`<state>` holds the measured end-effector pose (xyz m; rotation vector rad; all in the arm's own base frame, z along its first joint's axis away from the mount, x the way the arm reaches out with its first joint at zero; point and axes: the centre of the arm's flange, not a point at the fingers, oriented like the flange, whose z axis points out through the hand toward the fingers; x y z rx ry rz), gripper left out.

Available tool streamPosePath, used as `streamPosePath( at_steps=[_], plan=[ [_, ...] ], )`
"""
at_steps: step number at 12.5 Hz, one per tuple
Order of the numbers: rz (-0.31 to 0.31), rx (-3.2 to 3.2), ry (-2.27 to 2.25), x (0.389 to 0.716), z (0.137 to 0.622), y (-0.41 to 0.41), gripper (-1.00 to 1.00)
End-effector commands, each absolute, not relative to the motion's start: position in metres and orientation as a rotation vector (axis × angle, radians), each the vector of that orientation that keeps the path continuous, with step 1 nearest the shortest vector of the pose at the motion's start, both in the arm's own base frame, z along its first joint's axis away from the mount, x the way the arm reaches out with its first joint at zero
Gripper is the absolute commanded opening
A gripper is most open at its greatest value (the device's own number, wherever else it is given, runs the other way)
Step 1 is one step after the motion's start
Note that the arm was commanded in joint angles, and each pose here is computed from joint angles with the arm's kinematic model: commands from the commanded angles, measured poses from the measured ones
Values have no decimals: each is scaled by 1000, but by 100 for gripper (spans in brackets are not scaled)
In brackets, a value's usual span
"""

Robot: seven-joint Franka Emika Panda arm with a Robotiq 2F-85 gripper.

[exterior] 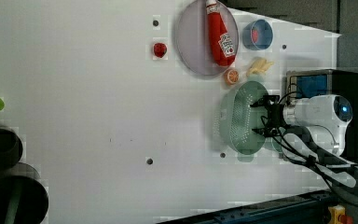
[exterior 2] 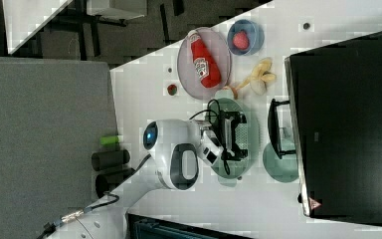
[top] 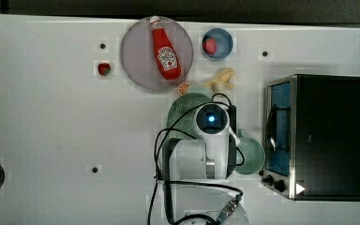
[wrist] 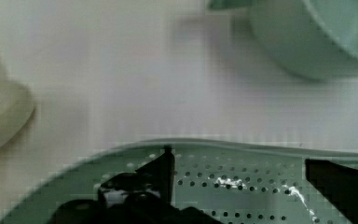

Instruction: Drag strainer left to right.

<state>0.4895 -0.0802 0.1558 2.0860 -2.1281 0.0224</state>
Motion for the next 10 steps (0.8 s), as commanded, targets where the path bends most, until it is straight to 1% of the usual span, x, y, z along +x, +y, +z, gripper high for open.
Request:
streamPosePath(
  at_steps=[1, 5, 6, 8, 9, 10],
  plan=[
    [47, 2227, -2006, 498, 171, -85, 100],
    [57, 2197, -2034, 497, 173, -95, 100],
    [70, 2232, -2012, 500, 180, -90, 100],
    [64, 2446, -1772, 501, 201, -70, 100],
    [93, 2572, -1614, 505, 221, -62, 100],
    [140, 2678, -1460, 509, 246, -58, 100]
  ],
)
